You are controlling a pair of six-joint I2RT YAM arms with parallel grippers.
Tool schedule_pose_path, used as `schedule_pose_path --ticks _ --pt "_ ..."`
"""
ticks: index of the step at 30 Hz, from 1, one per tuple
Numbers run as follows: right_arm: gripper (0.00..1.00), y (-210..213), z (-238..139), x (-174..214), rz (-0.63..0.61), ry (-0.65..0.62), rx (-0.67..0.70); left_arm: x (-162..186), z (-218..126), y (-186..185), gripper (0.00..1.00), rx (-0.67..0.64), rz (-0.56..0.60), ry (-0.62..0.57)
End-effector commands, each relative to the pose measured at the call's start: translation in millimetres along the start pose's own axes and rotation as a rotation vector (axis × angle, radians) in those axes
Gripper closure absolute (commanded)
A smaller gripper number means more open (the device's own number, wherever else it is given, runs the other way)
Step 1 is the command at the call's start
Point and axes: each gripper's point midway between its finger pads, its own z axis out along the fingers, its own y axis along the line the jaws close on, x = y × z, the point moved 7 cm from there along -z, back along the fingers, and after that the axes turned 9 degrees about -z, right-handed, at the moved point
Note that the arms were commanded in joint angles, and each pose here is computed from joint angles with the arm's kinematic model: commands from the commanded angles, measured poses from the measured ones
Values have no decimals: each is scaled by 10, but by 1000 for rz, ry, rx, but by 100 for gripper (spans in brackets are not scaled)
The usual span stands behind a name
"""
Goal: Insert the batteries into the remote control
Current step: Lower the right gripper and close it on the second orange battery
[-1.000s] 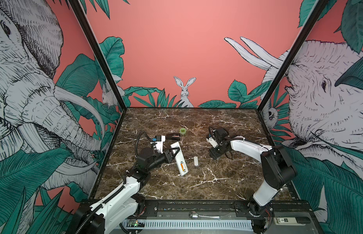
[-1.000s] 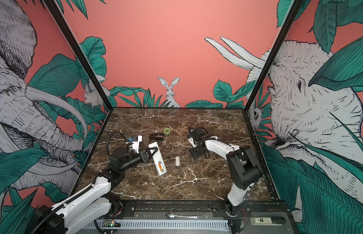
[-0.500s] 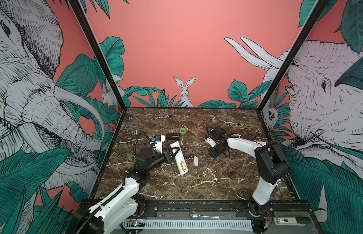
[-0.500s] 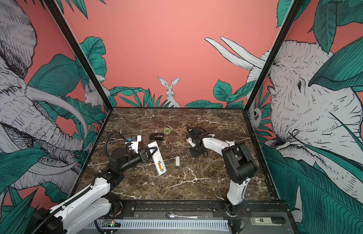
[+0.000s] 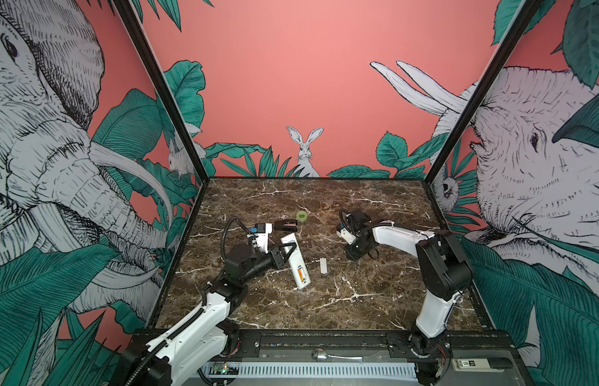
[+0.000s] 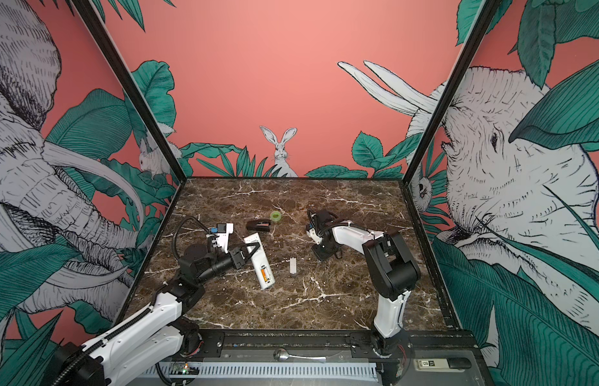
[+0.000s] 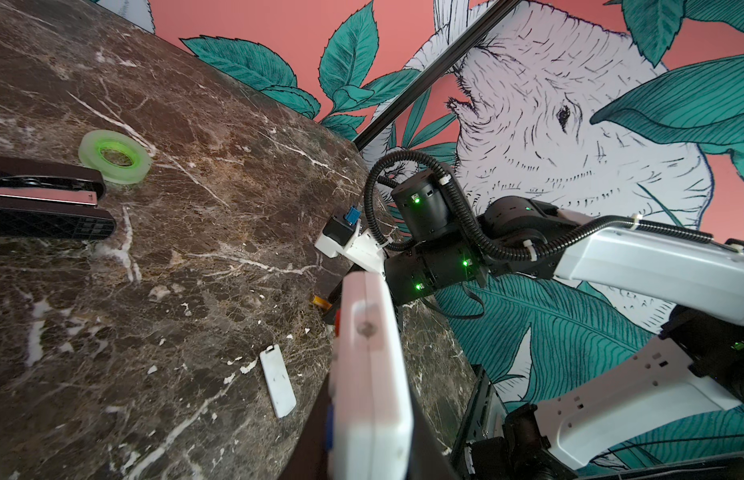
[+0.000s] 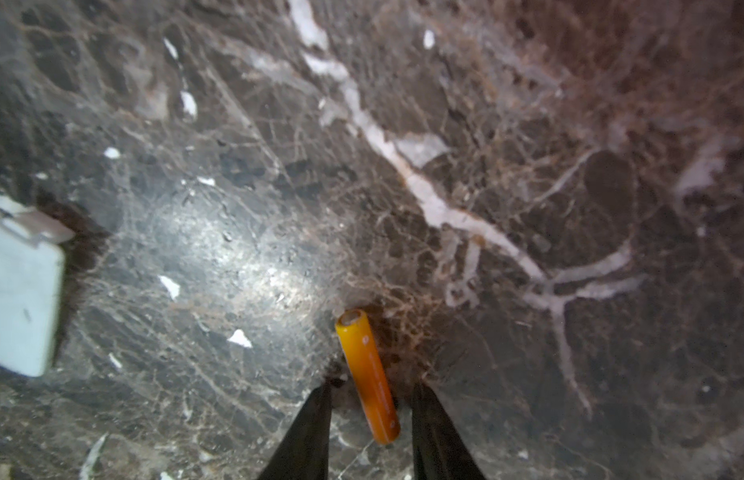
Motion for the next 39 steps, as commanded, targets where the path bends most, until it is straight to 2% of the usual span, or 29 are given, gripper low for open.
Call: schedule_pose_path --ticks 1,12,26,39 --pt "67 0 2 32 -3 32 -16 -104 -11 -149 100 52 31 -31" --pt "76 5 20 65 -7 47 -12 -102 -23 -148 100 52 25 -39" --pt "92 58 9 55 -31 45 -12 -113 -20 -125 100 46 9 -56" --pt "97 325 -399 -49 -80 -106 22 -110 -24 -80 100 46 -34 -87"
